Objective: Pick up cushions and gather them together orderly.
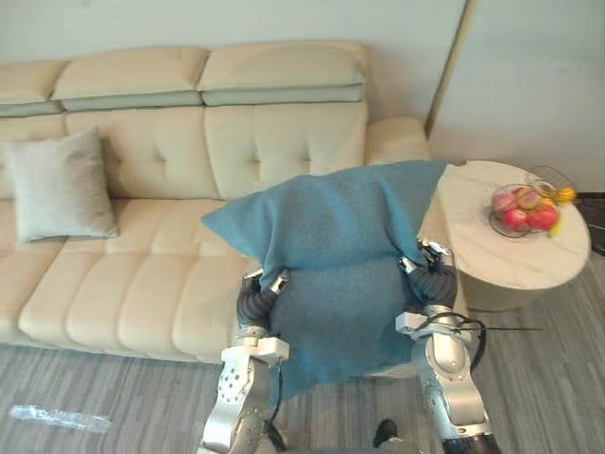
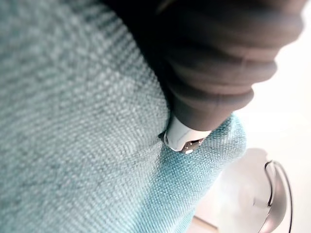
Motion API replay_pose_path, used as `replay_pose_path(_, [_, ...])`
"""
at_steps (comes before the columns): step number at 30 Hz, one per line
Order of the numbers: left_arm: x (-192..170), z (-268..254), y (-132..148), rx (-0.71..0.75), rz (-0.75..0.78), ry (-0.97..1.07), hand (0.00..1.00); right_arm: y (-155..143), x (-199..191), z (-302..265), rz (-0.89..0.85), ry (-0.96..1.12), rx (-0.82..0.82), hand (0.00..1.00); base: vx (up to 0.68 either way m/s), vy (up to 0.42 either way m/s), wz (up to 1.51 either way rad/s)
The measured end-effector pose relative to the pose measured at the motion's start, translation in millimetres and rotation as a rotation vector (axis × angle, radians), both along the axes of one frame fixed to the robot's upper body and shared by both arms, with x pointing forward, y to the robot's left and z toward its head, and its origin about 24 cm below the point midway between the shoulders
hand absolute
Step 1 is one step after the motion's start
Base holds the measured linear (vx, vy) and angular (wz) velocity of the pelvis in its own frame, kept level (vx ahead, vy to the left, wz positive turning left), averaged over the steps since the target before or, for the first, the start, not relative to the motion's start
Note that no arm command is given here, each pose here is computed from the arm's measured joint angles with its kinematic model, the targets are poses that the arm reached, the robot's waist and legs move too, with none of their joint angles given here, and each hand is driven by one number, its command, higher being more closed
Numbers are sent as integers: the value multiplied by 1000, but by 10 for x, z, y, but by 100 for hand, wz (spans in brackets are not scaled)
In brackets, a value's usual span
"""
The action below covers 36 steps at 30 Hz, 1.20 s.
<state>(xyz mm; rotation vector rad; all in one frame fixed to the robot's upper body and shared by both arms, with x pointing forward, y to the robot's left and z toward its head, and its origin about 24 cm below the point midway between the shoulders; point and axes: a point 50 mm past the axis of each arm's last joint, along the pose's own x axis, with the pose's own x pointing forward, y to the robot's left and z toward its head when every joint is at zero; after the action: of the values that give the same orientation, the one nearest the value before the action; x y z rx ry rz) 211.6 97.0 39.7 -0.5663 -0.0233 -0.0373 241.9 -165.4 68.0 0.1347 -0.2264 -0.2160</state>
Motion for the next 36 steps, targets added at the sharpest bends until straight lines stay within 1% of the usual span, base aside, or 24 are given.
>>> replay_pose_path(1, [-8,-76,31,6,-5,31,100,22,17,-67,10,27,24,100,14,269,84])
replay_pose_path(6, [-51,-177,166,54,-1,64,100,122,35,-188,43,79,59,100,9,255,65])
replay_pose_path(9, [-72,-220,168,60,-9,81,100,115,11,-262,51,117,68,100,25,260,37])
replay_pose_path(13, [-67,-213,192,98,-23,73,100,116,-64,-330,39,140,126,100,134,197,85])
replay_pose_path(18, [-71,-183,123,110,-54,61,100,50,-130,-323,17,137,117,100,275,-5,58])
replay_pose_path(20, [-74,-119,28,85,-74,37,100,-37,-257,-227,-10,100,101,100,339,-61,74])
replay_pose_path(23, [-80,3,10,66,-80,-14,100,-68,-401,-28,-19,23,97,100,317,-57,48])
replay_pose_path(28, [-113,141,-31,42,-113,-83,100,-73,-433,296,-18,-150,96,100,357,133,-52])
replay_pose_path(32, [-161,112,-24,47,-119,-67,100,-75,-427,229,-28,-118,104,100,276,383,-86])
replay_pose_path(34, [-163,81,-18,59,-124,-52,100,-41,-474,139,-58,-73,159,100,194,347,-81])
replay_pose_path(36, [-168,73,-4,66,-124,-50,100,-25,-481,122,-58,-62,169,100,158,392,-101])
